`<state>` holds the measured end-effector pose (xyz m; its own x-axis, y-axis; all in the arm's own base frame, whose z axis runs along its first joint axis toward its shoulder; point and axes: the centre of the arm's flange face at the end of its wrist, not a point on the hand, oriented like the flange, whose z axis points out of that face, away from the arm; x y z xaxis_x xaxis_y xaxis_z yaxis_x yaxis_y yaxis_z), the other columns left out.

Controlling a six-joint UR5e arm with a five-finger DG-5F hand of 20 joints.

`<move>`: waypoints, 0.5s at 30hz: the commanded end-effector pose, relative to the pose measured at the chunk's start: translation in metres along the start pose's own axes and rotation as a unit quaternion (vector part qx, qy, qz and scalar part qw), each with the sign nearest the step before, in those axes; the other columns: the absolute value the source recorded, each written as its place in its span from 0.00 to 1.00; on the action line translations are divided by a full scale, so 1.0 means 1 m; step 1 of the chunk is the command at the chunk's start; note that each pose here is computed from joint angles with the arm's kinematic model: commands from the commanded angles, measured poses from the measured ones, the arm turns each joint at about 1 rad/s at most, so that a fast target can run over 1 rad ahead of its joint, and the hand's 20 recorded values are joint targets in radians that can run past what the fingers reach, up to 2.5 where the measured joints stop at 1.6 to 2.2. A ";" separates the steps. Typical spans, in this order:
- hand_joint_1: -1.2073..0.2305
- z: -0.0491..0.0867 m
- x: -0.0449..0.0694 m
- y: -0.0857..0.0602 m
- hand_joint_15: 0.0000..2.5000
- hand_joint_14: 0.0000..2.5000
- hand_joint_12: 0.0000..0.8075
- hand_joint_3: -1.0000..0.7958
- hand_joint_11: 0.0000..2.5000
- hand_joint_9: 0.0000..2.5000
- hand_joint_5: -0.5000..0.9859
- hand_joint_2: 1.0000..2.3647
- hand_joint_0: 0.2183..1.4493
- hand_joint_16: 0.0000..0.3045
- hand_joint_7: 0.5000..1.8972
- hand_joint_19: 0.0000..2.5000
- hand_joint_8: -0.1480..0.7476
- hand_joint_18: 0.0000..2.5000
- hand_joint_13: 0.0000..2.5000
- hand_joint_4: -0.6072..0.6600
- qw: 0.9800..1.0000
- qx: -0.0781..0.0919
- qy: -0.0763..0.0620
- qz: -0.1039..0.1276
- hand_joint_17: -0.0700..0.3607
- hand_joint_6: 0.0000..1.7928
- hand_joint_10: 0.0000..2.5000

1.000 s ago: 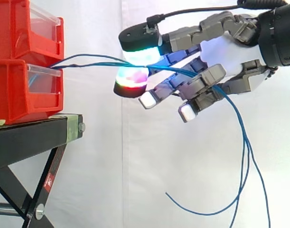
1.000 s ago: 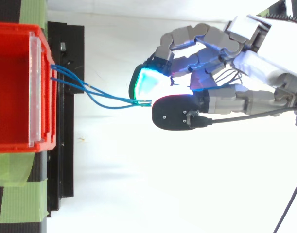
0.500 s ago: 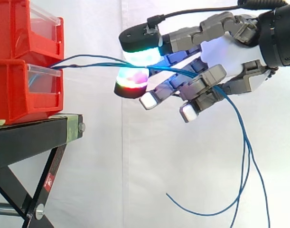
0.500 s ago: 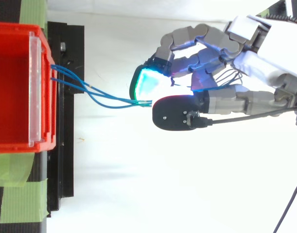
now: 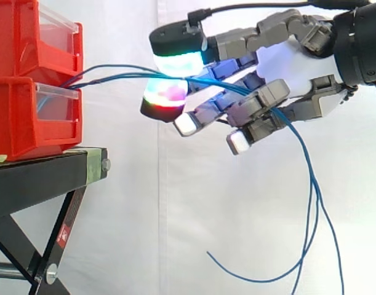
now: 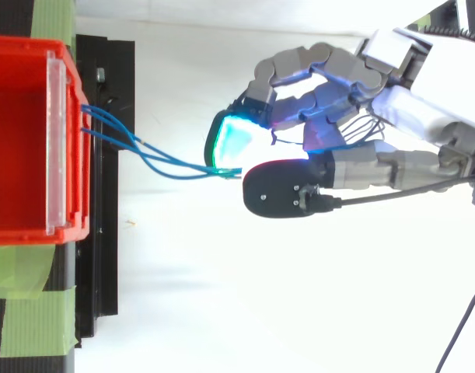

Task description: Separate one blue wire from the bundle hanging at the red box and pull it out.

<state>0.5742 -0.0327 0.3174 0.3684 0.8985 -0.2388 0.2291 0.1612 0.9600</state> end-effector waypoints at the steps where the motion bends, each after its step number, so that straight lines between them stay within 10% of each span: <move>1: 0.34 0.001 0.004 0.002 0.51 0.62 0.43 0.42 0.45 0.35 0.22 0.01 0.30 0.15 0.38 0.47 0.56 0.36 0.37 0.65 0.999 -0.006 0.014 0.048 0.39 0.45 0.00; 11: 0.34 0.000 0.008 0.002 0.51 0.62 0.43 0.41 0.45 0.35 0.22 0.01 0.30 0.14 0.39 0.47 0.55 0.36 0.37 0.64 0.986 -0.004 0.029 0.163 0.39 0.45 0.00; 15: 0.34 0.001 0.004 -0.002 0.52 0.62 0.43 0.41 0.45 0.35 0.22 0.01 0.30 0.14 0.39 0.47 0.55 0.36 0.37 0.65 0.986 0.000 0.024 0.167 0.39 0.45 0.00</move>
<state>0.5771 -0.0271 0.3162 0.3735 0.9239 0.0828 0.1042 -0.1305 0.9860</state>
